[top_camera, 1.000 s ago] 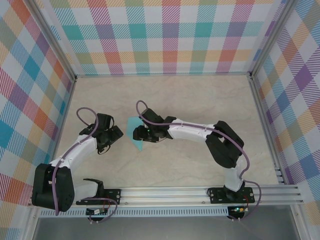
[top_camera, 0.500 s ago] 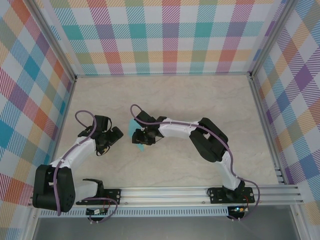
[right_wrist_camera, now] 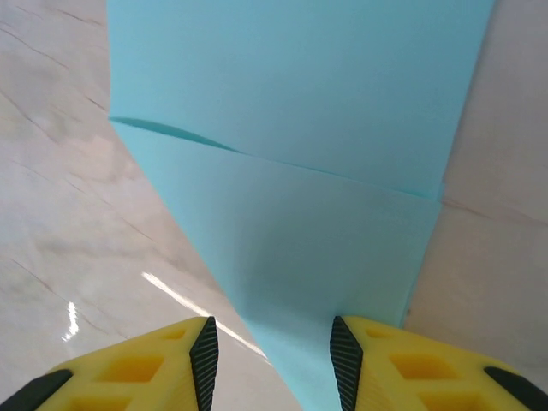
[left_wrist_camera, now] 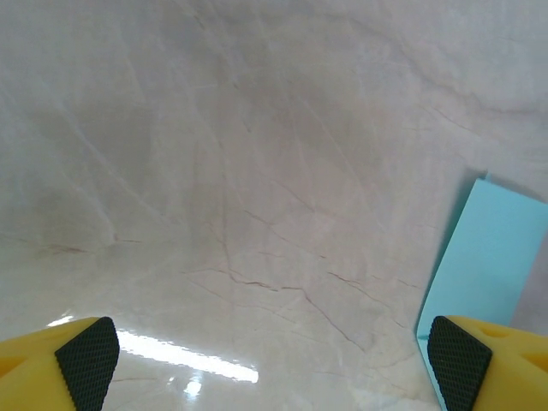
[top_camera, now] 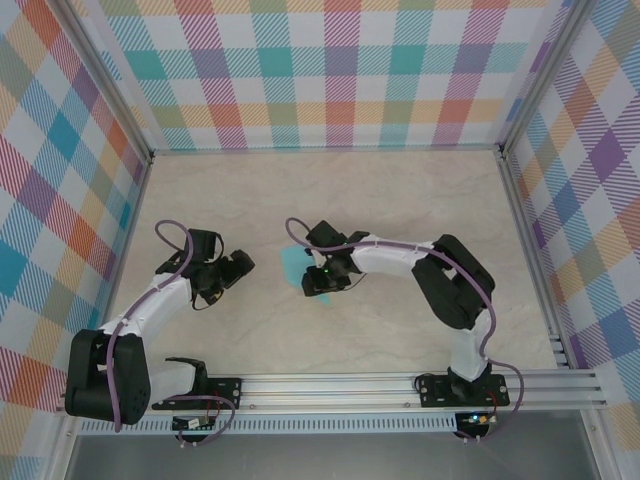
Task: Fold a paper plane with a square sheet of paper (pick it up from the middle)
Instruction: Move the paper to the center of the table, then fold the wing for the fifth time at the center of the table.
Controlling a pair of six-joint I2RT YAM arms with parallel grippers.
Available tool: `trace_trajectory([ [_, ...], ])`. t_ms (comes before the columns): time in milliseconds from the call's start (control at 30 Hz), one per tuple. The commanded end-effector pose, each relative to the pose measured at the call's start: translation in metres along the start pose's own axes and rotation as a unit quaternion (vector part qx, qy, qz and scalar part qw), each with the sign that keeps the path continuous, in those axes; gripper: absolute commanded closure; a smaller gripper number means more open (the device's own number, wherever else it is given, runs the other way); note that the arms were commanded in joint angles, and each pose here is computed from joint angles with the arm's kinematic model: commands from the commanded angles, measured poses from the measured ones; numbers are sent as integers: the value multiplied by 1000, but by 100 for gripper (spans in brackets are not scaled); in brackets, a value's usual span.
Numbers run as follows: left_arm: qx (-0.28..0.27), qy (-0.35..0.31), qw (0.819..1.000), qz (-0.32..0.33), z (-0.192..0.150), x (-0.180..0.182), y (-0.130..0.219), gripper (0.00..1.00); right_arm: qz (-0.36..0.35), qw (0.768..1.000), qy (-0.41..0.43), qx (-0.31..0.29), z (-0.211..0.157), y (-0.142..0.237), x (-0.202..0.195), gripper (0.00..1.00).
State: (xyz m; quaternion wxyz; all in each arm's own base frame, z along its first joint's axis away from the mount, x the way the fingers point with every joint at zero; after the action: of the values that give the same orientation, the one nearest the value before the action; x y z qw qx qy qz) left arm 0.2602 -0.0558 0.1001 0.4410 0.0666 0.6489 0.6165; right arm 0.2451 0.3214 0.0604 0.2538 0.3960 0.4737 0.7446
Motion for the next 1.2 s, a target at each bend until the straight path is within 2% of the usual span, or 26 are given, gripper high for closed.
trace_trajectory([
  [0, 24, -22, 999, -39, -8, -11, 0, 5, 14, 999, 32, 4, -11, 17, 4, 57],
  [167, 39, -38, 996, -68, -18, -23, 2, 5, 28, 994, -39, -95, 15, 47, 14, 58],
  [300, 52, -47, 993, -93, -27, -33, 3, 5, 17, 987, -98, -125, 24, 45, 8, 62],
  [700, 104, -59, 983, -142, -54, -50, -7, 5, 34, 980, -165, -107, 24, 11, -18, 63],
  [1167, 176, -63, 967, -171, -89, -74, -24, 8, 62, 968, -230, -75, -3, -12, -45, 64],
])
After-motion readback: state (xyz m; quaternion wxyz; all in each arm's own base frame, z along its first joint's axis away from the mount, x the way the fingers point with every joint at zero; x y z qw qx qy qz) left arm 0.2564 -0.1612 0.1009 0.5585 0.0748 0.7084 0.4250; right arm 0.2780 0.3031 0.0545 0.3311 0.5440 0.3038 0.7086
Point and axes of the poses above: each hand's point on the last joint's axis, 136 mm out from that joint toward the fingers, its own y axis back along the fingers, its own x axis along the line the jaws close on, z = x × y, the point moved 4 cm from there along y, back along the fingers, and after that the axes turned 11 degrees about y, right-handed, at the moved point
